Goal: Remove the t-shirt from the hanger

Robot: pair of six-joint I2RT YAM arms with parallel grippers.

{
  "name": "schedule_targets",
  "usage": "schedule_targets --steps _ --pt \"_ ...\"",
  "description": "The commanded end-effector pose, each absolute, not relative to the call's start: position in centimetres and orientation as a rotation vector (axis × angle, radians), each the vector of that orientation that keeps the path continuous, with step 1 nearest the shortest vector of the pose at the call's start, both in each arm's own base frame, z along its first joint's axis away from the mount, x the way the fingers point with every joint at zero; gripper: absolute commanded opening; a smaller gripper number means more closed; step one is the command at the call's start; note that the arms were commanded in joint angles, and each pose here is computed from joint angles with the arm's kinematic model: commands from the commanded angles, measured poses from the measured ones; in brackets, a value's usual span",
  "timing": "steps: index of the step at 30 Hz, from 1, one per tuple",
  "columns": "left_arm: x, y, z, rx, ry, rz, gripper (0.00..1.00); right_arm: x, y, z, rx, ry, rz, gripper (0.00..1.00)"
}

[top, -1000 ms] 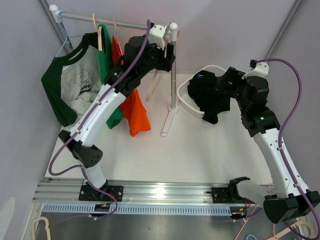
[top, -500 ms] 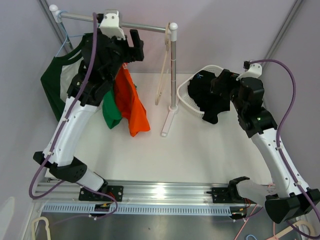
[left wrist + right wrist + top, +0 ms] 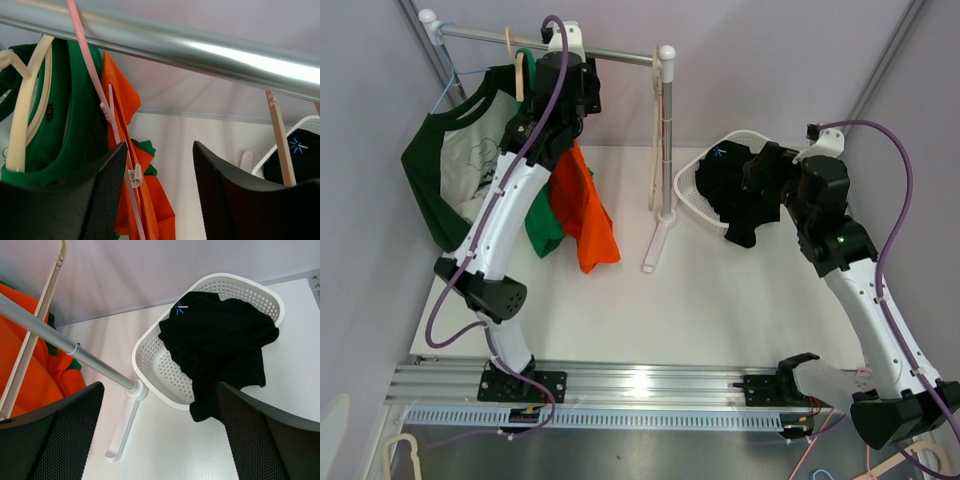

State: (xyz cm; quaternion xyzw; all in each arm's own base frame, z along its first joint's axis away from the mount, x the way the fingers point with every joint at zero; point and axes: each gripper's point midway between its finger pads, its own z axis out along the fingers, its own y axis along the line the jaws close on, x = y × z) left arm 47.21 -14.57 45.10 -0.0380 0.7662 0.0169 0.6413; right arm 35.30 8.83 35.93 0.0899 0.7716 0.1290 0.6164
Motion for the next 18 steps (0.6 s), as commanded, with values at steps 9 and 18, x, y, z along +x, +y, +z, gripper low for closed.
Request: schedule_targets --steps 9,18 --pt "48.7 -12.5 45.5 -0.197 1.708 0.094 0.63 33.6 7.7 38.9 0.198 1.711 0.262 1.00" --pt "49.7 -12.1 44.7 -0.222 1.705 0.127 0.65 34.0 7.7 38.0 0.193 1.729 0.254 0.99"
